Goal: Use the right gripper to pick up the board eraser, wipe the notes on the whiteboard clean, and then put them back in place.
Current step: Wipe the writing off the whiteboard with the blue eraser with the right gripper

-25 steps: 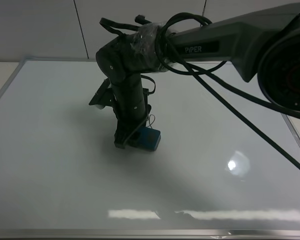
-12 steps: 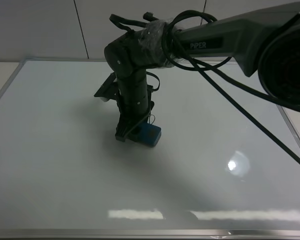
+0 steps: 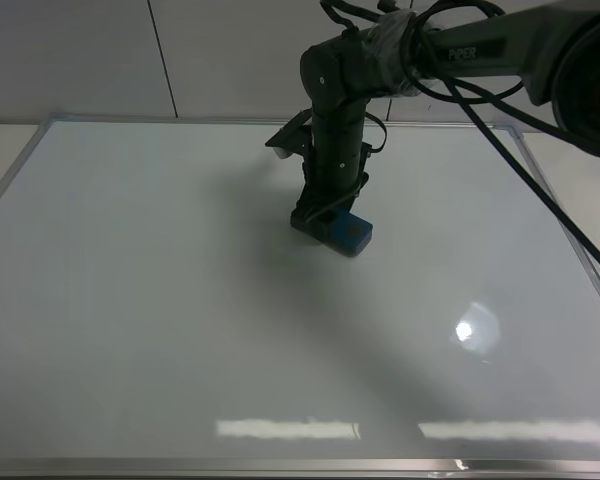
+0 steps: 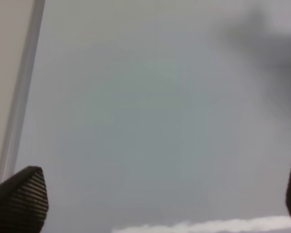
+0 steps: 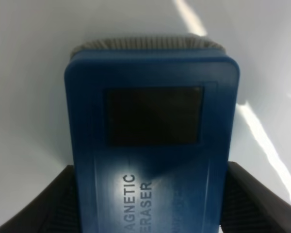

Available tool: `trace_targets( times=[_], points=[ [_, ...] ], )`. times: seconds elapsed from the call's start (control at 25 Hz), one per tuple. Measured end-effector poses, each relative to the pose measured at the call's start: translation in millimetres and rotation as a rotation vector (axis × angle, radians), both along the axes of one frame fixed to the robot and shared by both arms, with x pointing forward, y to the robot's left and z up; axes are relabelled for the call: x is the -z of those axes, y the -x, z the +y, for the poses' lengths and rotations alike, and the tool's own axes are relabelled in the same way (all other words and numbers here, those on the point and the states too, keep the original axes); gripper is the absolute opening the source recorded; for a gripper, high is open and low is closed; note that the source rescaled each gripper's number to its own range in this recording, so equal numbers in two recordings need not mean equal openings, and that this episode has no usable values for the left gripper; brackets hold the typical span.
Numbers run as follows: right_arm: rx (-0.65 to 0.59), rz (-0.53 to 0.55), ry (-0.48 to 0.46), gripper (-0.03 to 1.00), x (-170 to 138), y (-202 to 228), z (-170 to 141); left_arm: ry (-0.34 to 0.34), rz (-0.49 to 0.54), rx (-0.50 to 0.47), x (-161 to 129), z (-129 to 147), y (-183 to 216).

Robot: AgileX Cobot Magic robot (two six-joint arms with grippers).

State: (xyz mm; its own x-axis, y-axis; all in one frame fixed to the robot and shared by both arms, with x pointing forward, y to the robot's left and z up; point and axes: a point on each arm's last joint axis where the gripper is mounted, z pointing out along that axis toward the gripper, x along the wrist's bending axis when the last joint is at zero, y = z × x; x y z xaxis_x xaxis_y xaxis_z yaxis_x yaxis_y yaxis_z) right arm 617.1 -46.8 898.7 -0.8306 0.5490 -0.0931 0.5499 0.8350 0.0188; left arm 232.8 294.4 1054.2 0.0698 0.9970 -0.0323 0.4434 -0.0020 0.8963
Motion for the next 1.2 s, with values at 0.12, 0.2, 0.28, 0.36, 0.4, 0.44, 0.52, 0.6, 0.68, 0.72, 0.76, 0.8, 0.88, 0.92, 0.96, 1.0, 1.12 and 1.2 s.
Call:
trace_targets(
  times=[0.12,0.2,0.28,0.36,0.4,0.44,0.52,0.6,0.68,0.72,0.76,0.8,0.88,0.92,0.96,1.0,1.12,1.2],
  points=[
    [0.01,0.0,0.013,0.01,0.0,-3.7,-6.8,0.0,0.0,0.0,0.0,0.0,0.0],
    [0.008,-0.001,0.016,0.01,-0.1,-3.9,-7.0,0.0,0.0,0.0,0.0,0.0,0.0],
    [0.007,-0.001,0.016,0.01,-0.1,-3.6,-6.7,0.0,0.0,0.0,0.0,0.0,0.0],
    [-0.006,-0.006,0.023,0.01,-0.1,-2.0,-4.1,0.0,0.0,0.0,0.0,0.0,0.0],
    [-0.018,-0.012,0.028,0.01,0.0,-0.5,-1.5,0.0,0.0,0.0,0.0,0.0,0.0],
    [-0.033,-0.018,0.038,0.01,0.2,1.1,1.1,0.0,0.0,0.0,0.0,0.0,0.0],
    [-0.088,-0.034,0.068,0.01,1.8,7.2,10.3,0.0,0.0,0.0,0.0,0.0,0.0],
    [-0.166,-0.05,0.098,0.01,2.9,15.9,22.8,0.0,0.0,0.0,0.0,0.0,0.0],
    [-0.242,-0.061,0.091,0.01,2.8,31.0,43.2,0.0,0.0,0.0,0.0,0.0,0.0],
    [-0.27,-0.057,0.08,0.01,3.5,39.4,53.2,0.0,0.0,0.0,0.0,0.0,0.0],
    [-0.305,-0.055,0.071,0.01,3.8,49.8,64.7,0.0,0.0,0.0,0.0,0.0,0.0],
    [-0.344,-0.051,0.063,0.01,4.3,60.4,75.4,0.0,0.0,0.0,0.0,0.0,0.0],
    [-0.415,-0.038,0.042,0.01,5.0,80.0,93.8,0.0,0.0,0.0,0.0,0.0,0.0],
    [-0.449,-0.029,0.032,0.01,5.2,90.1,102.1,0.0,0.0,0.0,0.0,0.0,0.0],
    [-0.478,-0.02,0.023,0.01,5.5,99.3,109.3,0.0,0.0,0.0,0.0,0.0,0.0],
    [-0.501,-0.009,0.013,0.01,6.0,107.1,115.1,0.0,0.0,0.0,0.0,0.0,0.0],
    [-0.518,0.009,-0.005,0.01,6.1,117.0,121.9,0.0,0.0,0.0,0.0,0.0,0.0],
    [-0.515,0.018,-0.003,0.01,6.7,117.7,121.6,0.0,0.0,0.0,0.0,0.0,0.0]
  ],
)
